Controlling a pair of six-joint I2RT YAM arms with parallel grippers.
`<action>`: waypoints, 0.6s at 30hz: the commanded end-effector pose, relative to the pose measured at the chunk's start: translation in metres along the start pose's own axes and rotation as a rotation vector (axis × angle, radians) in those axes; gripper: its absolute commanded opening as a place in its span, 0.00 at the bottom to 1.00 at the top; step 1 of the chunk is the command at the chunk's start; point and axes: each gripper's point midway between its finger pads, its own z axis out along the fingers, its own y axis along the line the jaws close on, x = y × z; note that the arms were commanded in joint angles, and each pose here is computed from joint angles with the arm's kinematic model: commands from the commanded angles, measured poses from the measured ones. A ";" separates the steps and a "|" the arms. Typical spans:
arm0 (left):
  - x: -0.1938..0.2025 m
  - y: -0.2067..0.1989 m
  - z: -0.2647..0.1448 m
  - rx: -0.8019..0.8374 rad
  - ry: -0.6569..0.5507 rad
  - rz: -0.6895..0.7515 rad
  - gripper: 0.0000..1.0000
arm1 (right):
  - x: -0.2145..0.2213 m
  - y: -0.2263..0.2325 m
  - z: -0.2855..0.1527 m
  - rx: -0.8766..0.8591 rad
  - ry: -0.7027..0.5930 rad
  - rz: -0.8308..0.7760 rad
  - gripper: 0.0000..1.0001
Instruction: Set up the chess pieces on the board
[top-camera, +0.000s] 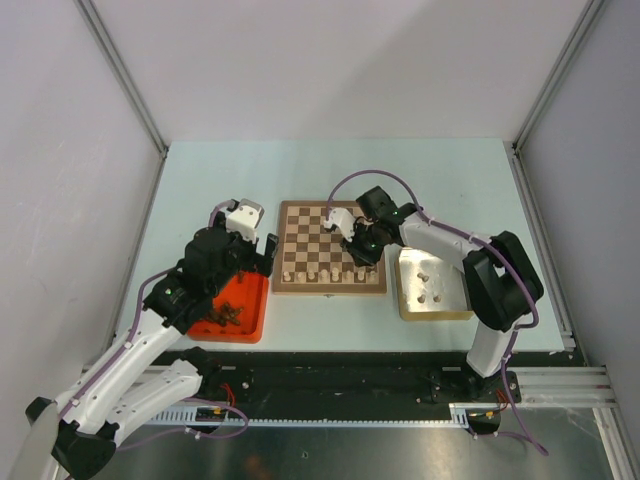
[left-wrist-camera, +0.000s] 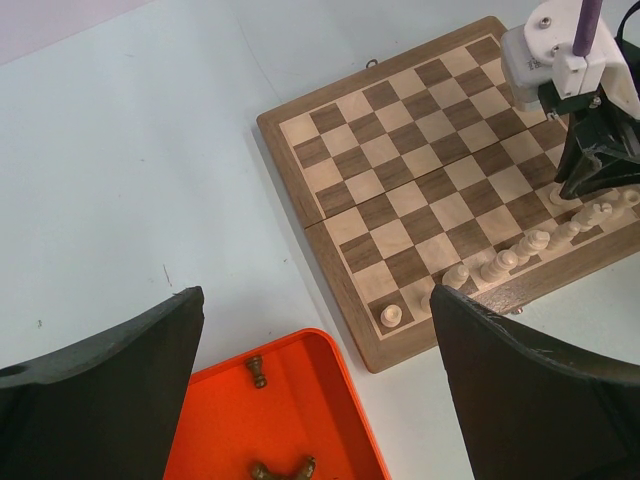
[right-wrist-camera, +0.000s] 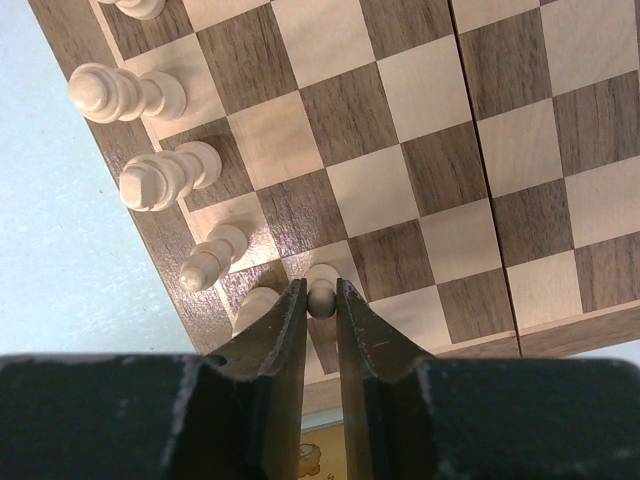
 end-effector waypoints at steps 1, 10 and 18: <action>-0.010 0.001 -0.001 0.009 -0.042 0.031 1.00 | -0.016 -0.006 -0.002 0.019 -0.032 -0.010 0.22; -0.009 0.001 -0.001 0.008 -0.039 0.030 1.00 | -0.028 -0.006 -0.012 0.028 -0.069 -0.016 0.28; -0.010 0.002 -0.002 0.003 -0.043 0.029 1.00 | -0.045 -0.006 -0.037 0.054 -0.117 -0.030 0.32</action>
